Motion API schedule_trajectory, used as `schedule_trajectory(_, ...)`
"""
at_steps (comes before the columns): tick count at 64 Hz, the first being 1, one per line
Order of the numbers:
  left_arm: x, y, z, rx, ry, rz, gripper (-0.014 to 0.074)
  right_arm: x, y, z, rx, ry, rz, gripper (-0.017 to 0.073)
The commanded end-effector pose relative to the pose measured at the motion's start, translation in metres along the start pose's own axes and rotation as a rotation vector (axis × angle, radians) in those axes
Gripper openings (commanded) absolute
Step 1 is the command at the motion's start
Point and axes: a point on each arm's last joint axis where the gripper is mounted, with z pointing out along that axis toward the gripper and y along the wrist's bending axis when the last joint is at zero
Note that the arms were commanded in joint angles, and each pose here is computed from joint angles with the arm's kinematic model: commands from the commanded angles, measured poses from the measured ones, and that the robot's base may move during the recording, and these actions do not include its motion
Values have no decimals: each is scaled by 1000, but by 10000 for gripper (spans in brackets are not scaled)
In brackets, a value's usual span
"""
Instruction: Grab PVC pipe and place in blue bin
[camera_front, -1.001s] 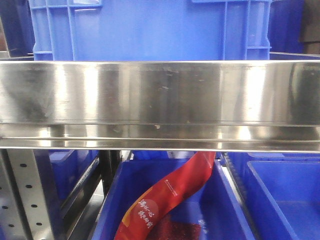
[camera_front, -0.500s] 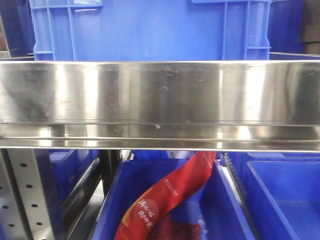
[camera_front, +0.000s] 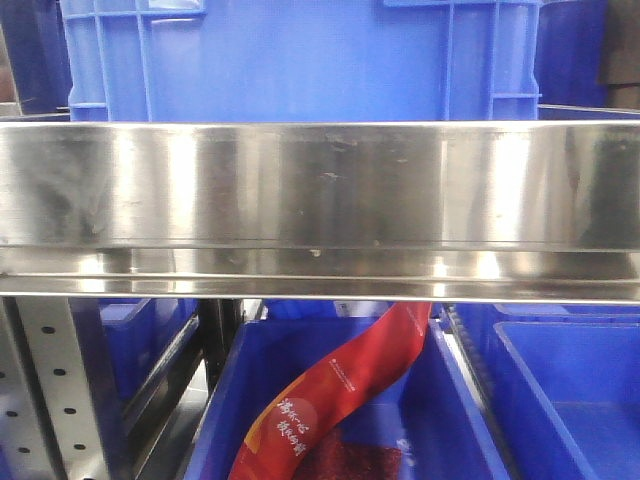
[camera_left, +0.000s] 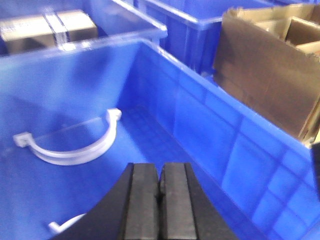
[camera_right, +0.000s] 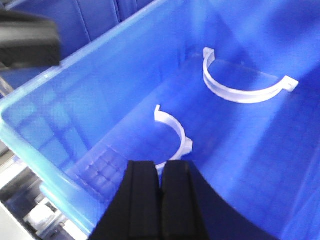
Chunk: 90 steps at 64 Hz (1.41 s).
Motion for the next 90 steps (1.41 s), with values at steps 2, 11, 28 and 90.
schedule_trajectory(2,-6,-2,-14,-3,-31,-32,-111,-8,3,-16,21,-130,-17,-167)
schedule_trajectory(11,-6,-4,-43,-34,-127,-3,-111,-6,5,-48,78,-296,-53,-167)
schedule_trajectory(28,49,0,-79,-86,-375,-16,-111,66,-5,-70,186,-457,-82,-167)
schedule_trajectory(90,138,1,-127,-115,-388,-34,-111,166,-5,-111,220,-598,-84,-167)
